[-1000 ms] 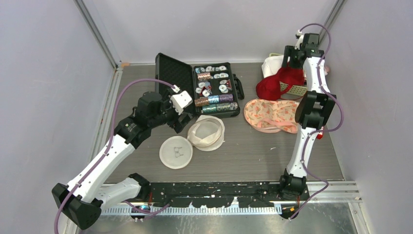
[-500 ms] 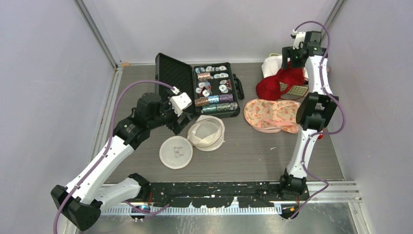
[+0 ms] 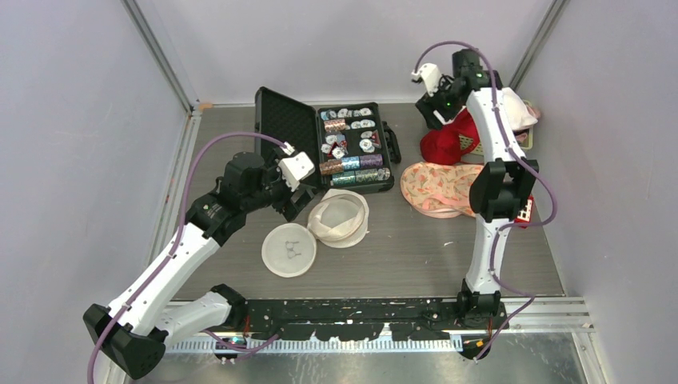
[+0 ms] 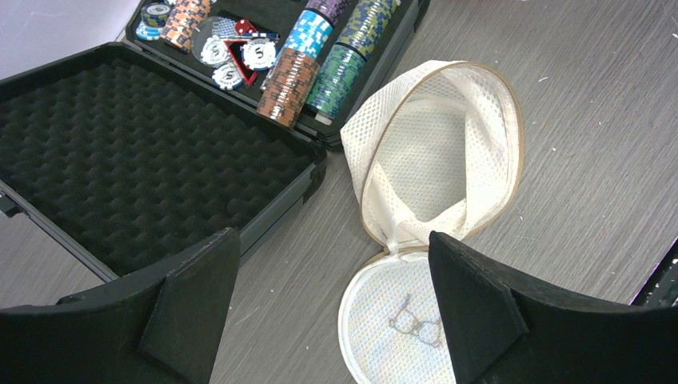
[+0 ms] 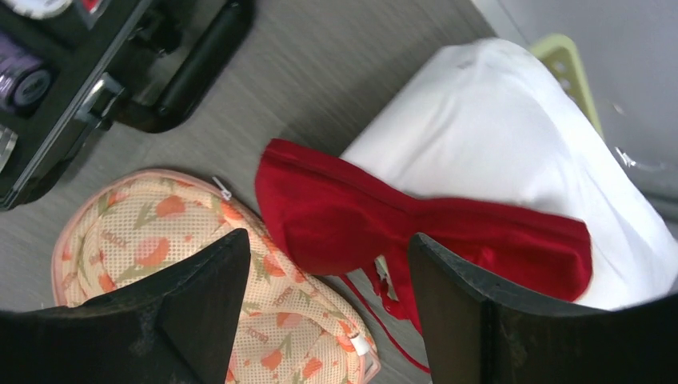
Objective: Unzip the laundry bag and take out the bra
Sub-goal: Place the bra in the bin.
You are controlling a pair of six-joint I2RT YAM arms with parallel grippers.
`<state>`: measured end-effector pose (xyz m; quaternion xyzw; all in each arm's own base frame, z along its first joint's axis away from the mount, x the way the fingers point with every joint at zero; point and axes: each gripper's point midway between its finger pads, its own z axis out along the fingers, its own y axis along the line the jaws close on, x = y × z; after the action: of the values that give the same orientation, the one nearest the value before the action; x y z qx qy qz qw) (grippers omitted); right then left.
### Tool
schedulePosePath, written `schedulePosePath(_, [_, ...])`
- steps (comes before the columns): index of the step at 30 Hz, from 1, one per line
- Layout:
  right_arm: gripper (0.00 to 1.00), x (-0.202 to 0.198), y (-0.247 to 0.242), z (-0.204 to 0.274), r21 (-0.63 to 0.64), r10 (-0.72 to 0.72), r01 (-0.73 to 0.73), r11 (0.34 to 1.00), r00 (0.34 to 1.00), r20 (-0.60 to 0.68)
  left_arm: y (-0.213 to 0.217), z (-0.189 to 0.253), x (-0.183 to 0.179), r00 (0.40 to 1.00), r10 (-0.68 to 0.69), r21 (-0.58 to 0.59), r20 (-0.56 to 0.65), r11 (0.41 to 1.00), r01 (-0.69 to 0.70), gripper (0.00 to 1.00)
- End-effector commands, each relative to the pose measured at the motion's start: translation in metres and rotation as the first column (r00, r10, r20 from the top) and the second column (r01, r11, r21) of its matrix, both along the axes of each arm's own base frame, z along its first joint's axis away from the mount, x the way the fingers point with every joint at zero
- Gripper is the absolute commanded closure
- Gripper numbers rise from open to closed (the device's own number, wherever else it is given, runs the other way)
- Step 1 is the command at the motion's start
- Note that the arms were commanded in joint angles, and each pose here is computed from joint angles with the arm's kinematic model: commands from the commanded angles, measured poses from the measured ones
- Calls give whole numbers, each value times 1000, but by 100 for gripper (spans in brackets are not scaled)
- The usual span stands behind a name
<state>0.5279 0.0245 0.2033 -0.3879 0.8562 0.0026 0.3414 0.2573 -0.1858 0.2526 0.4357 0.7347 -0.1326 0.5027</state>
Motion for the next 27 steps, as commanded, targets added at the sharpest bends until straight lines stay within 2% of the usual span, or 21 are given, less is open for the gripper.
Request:
schedulePosePath(1, [24,-7,-3,-21,-166,110,-121,979,991,-74,1,9,-2,1000,-8,-18,24,1000,8,11])
schedulePosePath(13, [29,2,-20,-65,-266,97,-137,954,982,-160,1,8,-1,1000,0,-18,22,1000,1,12])
schedulePosePath(18, [32,9,-30,-72,-317,74,-116,941,987,-140,1,6,-1,1000,-1,-13,21,1000,2,12])
schedulePosePath(24, [43,18,-41,-71,-357,42,-76,931,994,-103,2,6,-1,1000,-4,-9,23,1000,4,12])
schedulePosePath(27, [41,25,-45,-66,-378,24,-46,925,998,-61,1,7,-1,1000,-7,-12,26,1000,7,12])
